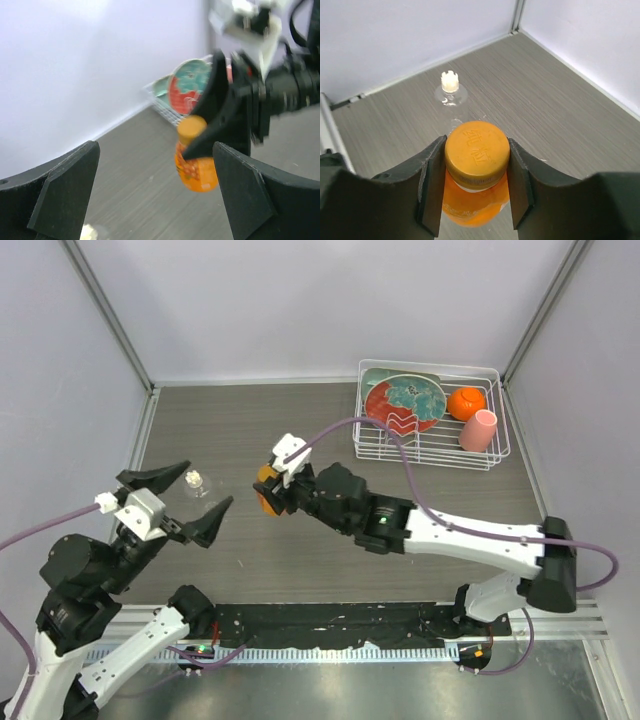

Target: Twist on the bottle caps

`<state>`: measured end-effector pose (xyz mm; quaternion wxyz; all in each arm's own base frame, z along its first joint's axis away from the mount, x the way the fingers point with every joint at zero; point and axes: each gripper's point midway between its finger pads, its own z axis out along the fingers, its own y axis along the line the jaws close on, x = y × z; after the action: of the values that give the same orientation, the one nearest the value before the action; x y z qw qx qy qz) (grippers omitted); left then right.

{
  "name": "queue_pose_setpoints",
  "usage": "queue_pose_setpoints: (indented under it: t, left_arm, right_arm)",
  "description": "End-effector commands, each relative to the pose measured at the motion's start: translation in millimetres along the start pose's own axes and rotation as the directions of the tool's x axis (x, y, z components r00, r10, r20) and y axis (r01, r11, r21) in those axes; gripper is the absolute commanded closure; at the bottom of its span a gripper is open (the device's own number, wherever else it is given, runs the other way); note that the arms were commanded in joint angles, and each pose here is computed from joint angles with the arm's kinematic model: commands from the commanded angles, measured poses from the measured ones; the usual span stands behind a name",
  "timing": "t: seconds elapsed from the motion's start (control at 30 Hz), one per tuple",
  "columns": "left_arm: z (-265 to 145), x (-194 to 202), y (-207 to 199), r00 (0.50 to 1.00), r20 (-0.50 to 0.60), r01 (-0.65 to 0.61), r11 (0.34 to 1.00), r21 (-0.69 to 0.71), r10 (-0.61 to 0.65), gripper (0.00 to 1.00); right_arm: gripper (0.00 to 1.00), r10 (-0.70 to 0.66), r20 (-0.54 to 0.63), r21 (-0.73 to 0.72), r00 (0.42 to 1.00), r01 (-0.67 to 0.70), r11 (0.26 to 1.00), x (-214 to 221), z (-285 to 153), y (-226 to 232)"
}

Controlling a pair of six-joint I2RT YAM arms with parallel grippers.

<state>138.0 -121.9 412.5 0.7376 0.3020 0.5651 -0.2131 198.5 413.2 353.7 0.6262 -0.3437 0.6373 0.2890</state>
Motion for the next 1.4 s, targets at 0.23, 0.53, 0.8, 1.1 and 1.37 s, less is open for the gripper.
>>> queue_pose_setpoints:
  t: [0.23,0.53,0.8,1.1,1.37]
  left_arm:
    - [-18.5,15.9,65.8,0.988,-0.149,-0.027,0.929,-0.370,-0.031,0.00]
    - [-14.7,23.8,59.9,0.985,-0.162,-0.002,0.936,-0.351,-0.059,0.00]
    - [-9.9,27.4,54.9,0.983,-0.162,0.028,0.942,-0.335,-0.087,0.00]
    - [-9.2,28.8,52.9,0.982,-0.163,0.032,0.944,-0.327,-0.090,0.00]
    - [-10.3,30.2,52.0,0.981,-0.170,0.032,0.946,-0.323,-0.092,0.00]
  right_arm:
    - [0.99,-0.039,0.109,0.198,0.993,0.017,0.980,71.6,94.9,-9.1]
    - [0.99,0.012,0.113,0.352,0.994,-0.051,0.935,137.2,116.0,-28.5]
    - [0.98,0.078,0.047,0.386,0.996,-0.090,0.918,189.9,116.0,-26.0]
    - [0.92,0.107,0.014,0.388,0.994,-0.104,0.916,224.0,119.1,-15.2]
    - [0.74,0.060,-0.020,0.388,0.998,-0.048,0.920,237.3,114.1,-3.6]
